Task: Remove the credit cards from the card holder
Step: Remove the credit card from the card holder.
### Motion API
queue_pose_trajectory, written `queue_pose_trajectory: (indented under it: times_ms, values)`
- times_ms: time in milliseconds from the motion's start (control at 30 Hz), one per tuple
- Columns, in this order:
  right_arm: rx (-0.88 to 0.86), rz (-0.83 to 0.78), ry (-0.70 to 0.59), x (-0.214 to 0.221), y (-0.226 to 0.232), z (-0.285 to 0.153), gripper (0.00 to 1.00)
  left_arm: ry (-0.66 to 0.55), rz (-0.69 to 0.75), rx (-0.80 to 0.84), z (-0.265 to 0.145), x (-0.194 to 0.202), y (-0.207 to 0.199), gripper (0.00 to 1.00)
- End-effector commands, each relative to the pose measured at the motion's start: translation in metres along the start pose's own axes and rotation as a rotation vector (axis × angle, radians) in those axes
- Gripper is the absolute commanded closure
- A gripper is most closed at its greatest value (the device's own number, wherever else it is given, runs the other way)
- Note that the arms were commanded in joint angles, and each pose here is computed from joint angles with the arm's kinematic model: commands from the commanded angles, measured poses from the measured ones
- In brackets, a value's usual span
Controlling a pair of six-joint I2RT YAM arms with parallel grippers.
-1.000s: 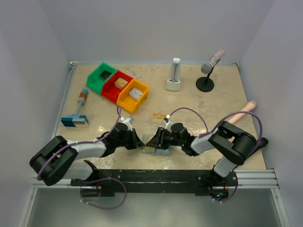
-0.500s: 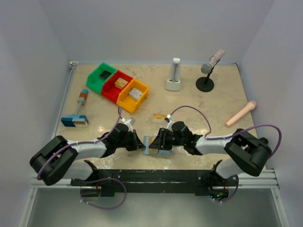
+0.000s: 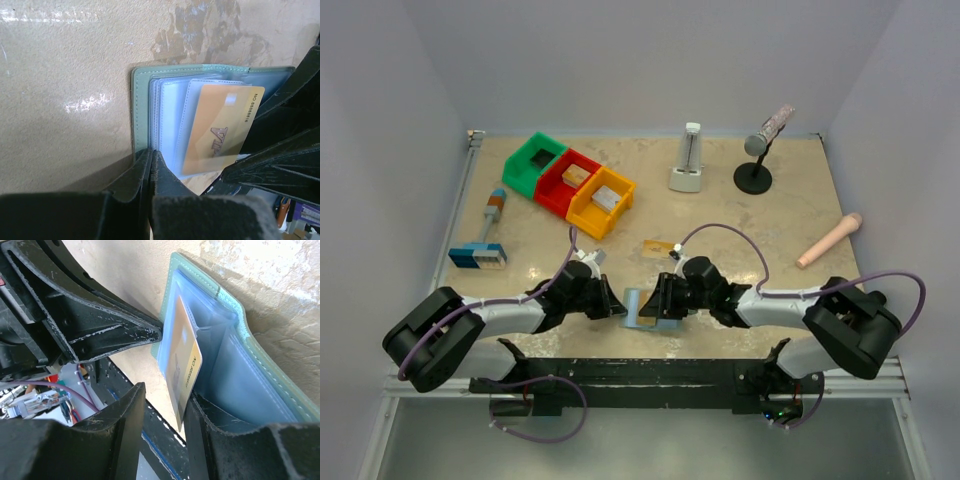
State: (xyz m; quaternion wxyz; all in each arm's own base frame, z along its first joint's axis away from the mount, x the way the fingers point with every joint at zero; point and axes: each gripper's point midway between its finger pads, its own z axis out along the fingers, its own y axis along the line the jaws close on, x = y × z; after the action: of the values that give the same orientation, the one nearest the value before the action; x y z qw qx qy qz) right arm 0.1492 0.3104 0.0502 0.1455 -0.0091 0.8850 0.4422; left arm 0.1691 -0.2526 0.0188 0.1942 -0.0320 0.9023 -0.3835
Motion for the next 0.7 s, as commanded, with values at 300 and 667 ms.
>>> queue_pose_trajectory:
  times_ms: [300,667]
  values:
    - [-0.045,-0.053,-0.065,-0.017,0.023,-0.008,0.64,0.016,-0.011,-0.05,0.002,0.008,0.015,1.0]
    - [-0.034,-0.051,-0.087,-0.022,0.019,-0.014,0.68,0.015,-0.009,-0.052,0.001,0.009,0.016,1.0]
